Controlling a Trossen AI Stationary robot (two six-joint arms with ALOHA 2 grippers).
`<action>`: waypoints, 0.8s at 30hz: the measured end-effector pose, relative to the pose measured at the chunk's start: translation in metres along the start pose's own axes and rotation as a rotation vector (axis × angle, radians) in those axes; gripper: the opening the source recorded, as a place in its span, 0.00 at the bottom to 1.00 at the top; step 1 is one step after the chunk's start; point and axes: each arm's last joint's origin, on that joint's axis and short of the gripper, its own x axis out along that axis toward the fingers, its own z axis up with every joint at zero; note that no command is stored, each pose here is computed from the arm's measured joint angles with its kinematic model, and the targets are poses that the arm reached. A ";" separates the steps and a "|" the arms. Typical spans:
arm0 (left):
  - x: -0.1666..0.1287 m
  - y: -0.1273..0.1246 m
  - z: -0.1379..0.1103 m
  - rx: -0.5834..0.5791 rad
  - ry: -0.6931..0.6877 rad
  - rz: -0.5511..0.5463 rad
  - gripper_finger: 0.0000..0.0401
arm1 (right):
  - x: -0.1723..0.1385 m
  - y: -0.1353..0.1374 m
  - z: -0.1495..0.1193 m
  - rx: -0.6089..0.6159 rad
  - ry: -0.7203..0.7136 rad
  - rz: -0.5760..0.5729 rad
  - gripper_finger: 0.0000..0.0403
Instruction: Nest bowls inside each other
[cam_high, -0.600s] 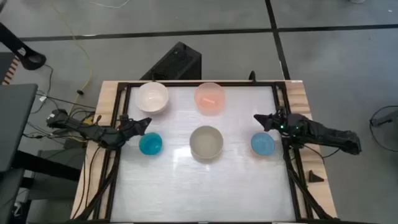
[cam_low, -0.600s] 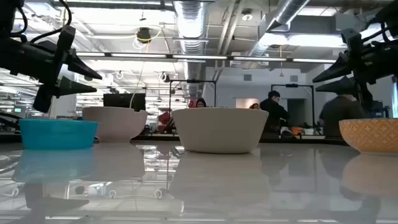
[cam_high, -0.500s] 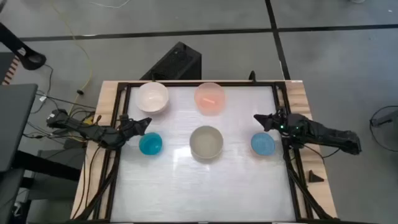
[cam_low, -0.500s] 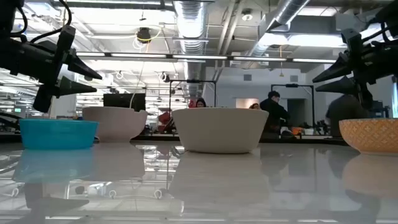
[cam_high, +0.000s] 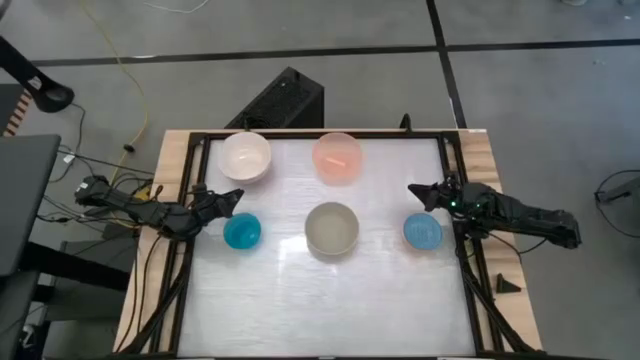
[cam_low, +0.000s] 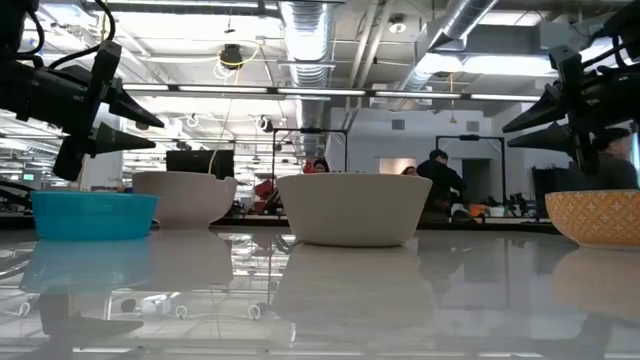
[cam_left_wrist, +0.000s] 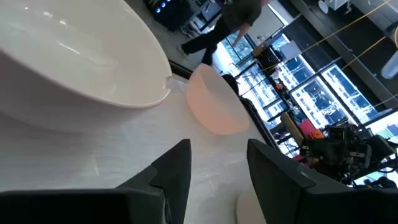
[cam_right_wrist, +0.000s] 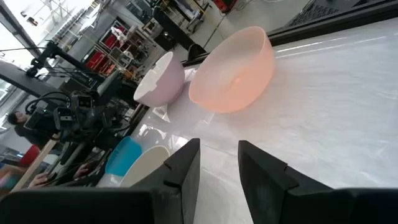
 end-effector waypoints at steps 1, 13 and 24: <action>0.000 0.000 0.000 0.000 0.000 0.000 0.36 | 0.000 0.000 0.000 0.001 0.000 0.001 0.35; 0.000 -0.010 0.009 -0.389 -0.063 -0.060 0.36 | -0.007 0.038 0.027 0.126 -0.139 0.481 0.35; -0.010 -0.045 0.049 -0.333 -0.125 -0.563 0.36 | 0.019 0.058 0.024 0.128 -0.054 0.602 0.35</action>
